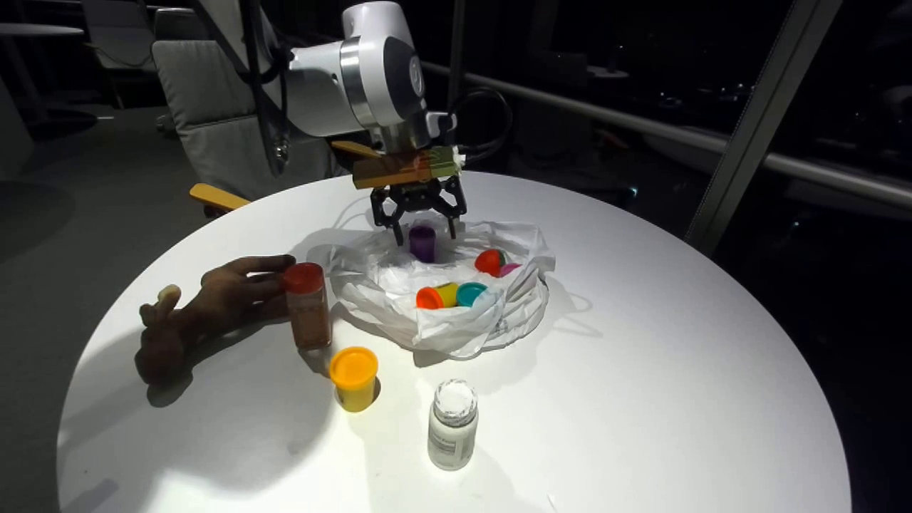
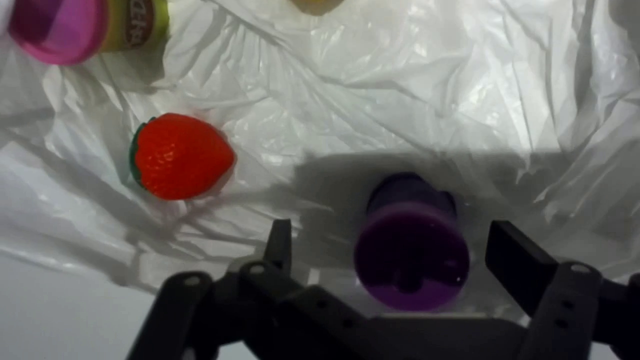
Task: Pick up the objects from the plastic bag and them on the table.
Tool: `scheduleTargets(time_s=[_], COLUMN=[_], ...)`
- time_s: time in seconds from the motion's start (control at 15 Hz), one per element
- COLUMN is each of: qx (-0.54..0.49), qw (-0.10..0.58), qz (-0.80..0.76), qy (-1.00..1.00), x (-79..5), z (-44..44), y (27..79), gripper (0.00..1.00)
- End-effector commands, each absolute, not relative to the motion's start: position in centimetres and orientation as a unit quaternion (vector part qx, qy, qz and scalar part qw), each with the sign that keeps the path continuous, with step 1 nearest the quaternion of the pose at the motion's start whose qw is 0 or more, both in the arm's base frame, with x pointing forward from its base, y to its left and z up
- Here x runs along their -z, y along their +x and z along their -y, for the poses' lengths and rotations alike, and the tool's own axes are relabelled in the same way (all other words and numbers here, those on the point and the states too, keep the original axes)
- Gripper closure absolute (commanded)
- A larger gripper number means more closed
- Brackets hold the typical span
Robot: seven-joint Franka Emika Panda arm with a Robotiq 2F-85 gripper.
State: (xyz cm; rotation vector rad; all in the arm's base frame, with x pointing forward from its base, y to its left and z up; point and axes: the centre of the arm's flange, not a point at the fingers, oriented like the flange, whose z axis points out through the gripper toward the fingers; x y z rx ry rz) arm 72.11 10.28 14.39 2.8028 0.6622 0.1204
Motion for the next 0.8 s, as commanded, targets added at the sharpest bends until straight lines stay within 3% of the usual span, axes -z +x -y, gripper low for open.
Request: scheduleTargets(time_s=[0.0,0.13,0.47,0.73], qx=[-0.042,-0.036,-0.029,-0.036], qw=[0.124,0.128,0.139,0.143], qz=[-0.221,-0.225,-0.230,-0.218], qy=[0.966,0.965,0.963,0.965], x=[-14.7,-14.8,-16.2,-17.9], z=[-10.8,-10.9,-11.1,-9.7], y=[75.8,75.9,75.3,74.6], gripper=[0.25,0.34,0.73,0.75])
